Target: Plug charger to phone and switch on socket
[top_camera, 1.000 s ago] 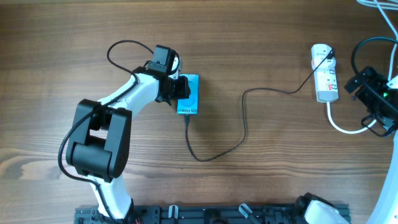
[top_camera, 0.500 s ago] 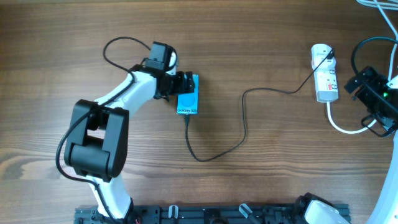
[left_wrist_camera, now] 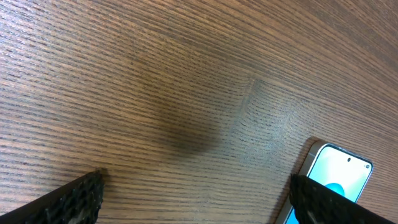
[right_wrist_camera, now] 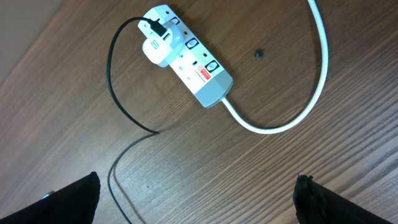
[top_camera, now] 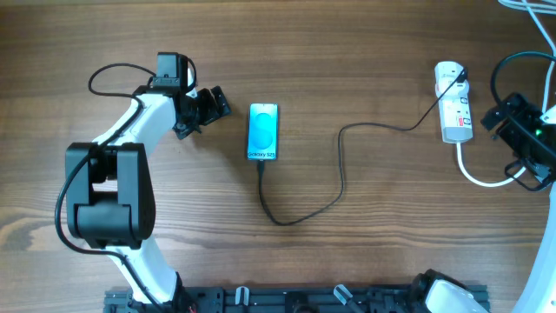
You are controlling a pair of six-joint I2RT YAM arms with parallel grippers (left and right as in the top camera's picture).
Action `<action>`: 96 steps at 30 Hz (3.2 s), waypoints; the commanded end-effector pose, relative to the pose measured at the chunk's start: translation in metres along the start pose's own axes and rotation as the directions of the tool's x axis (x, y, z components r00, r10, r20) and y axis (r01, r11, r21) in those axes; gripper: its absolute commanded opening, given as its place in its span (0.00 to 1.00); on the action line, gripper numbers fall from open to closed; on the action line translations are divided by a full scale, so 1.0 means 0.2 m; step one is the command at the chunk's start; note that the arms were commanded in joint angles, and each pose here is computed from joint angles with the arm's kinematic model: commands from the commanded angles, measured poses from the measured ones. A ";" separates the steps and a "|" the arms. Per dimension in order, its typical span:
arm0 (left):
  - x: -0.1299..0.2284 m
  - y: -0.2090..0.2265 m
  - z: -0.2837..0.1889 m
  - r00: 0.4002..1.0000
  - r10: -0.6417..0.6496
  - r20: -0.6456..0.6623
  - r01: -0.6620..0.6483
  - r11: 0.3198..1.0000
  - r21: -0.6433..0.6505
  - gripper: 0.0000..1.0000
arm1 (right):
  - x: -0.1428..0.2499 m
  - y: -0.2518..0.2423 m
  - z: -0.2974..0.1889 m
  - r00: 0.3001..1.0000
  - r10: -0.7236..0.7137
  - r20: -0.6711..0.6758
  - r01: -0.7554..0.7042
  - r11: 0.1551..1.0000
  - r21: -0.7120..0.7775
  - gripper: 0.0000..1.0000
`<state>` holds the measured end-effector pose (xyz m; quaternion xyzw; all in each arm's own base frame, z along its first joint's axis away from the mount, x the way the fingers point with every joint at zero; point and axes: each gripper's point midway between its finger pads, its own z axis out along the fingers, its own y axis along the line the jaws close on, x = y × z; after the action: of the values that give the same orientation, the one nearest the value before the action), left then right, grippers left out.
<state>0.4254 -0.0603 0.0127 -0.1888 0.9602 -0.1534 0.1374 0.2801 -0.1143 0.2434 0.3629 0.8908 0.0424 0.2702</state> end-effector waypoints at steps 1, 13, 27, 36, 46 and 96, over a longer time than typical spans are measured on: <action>0.10 0.14 0.09 0.996 -0.055 -0.063 0.049 0.995 -0.084 1.00 | 0.00 0.01 0.00 1.000 -0.010 0.000 0.010 1.000 -0.016 1.00; 0.05 0.11 0.09 0.999 -0.042 -0.019 0.041 0.997 -0.059 1.00 | -0.09 0.04 -0.01 0.966 0.252 0.055 -0.249 0.967 -0.055 1.00; 0.05 0.11 0.09 0.999 -0.042 -0.019 0.041 0.997 -0.059 1.00 | -0.31 -0.11 0.59 0.959 0.274 0.072 -0.281 0.951 0.128 1.00; 0.05 0.11 0.09 0.999 -0.041 -0.019 0.040 0.997 -0.059 1.00 | -0.21 -0.32 0.95 0.916 0.399 -0.033 -0.380 0.892 0.245 1.00; 0.05 0.11 0.09 0.999 -0.042 -0.019 0.041 0.997 -0.059 1.00 | -0.03 -0.38 1.30 0.888 0.428 -0.166 -0.370 0.882 0.293 1.00; 0.05 0.11 0.09 0.999 -0.041 -0.019 0.040 0.997 -0.059 1.00 | -0.09 -0.22 1.43 0.924 0.354 -0.144 -0.329 0.929 0.170 1.00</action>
<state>0.4327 -0.0581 0.0145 -0.1949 0.9569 -0.1510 0.1537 0.4074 -0.2005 0.0110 0.5092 0.8428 0.0413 0.1695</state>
